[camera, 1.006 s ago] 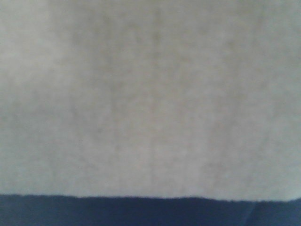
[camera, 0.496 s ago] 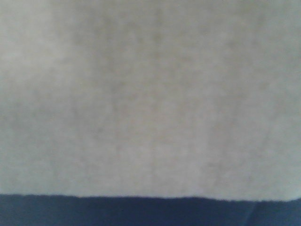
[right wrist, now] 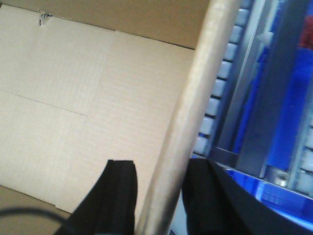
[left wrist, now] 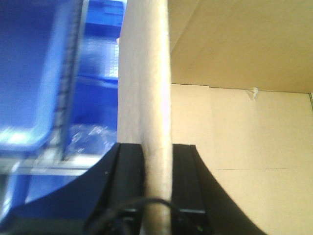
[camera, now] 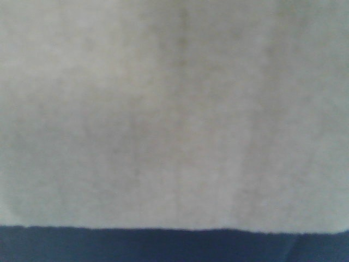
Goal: Grab box from left shelf to table start
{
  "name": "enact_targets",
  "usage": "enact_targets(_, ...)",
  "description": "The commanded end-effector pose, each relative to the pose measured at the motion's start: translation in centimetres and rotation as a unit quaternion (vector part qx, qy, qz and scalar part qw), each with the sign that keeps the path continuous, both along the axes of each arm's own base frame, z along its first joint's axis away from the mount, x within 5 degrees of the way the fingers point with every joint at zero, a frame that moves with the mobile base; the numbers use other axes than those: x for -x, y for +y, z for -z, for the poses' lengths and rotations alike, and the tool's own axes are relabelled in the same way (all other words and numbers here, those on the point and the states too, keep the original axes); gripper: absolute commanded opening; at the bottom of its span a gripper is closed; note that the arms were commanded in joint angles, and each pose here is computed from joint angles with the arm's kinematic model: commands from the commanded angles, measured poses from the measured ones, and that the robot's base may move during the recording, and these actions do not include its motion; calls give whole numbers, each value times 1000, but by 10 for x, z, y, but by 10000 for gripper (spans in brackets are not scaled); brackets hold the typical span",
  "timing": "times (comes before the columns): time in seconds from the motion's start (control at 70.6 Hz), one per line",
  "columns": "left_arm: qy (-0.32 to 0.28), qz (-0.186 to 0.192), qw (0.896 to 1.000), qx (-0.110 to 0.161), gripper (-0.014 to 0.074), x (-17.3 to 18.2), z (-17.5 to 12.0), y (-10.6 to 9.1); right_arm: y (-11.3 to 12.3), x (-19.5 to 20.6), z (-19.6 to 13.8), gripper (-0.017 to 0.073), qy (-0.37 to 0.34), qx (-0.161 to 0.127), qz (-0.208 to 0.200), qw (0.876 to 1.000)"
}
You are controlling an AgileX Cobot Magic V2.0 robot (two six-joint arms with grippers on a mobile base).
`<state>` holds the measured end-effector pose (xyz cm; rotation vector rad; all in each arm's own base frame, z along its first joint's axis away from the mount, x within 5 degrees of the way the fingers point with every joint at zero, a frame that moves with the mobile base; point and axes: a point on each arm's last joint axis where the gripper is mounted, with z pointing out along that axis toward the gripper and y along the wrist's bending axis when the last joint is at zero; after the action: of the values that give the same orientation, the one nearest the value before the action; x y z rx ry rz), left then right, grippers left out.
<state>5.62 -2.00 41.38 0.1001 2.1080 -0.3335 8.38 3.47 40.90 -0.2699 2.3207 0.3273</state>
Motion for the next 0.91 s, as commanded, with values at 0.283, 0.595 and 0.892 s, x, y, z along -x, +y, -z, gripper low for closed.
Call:
enact_targets(0.283, -77, 62, 983, 153, -96, 7, -32, -17, 11, -5, -16, 59, -55, -61, -30, 996)
enact_targets(0.595, -77, 62, 983, 153, -96, 7, -32, -17, 11, -4, -16, 59, -55, -61, -30, 996)
enact_targets(0.892, -77, 62, 983, 153, -96, 7, -32, -17, 11, -4, -16, 59, -55, -61, -30, 996)
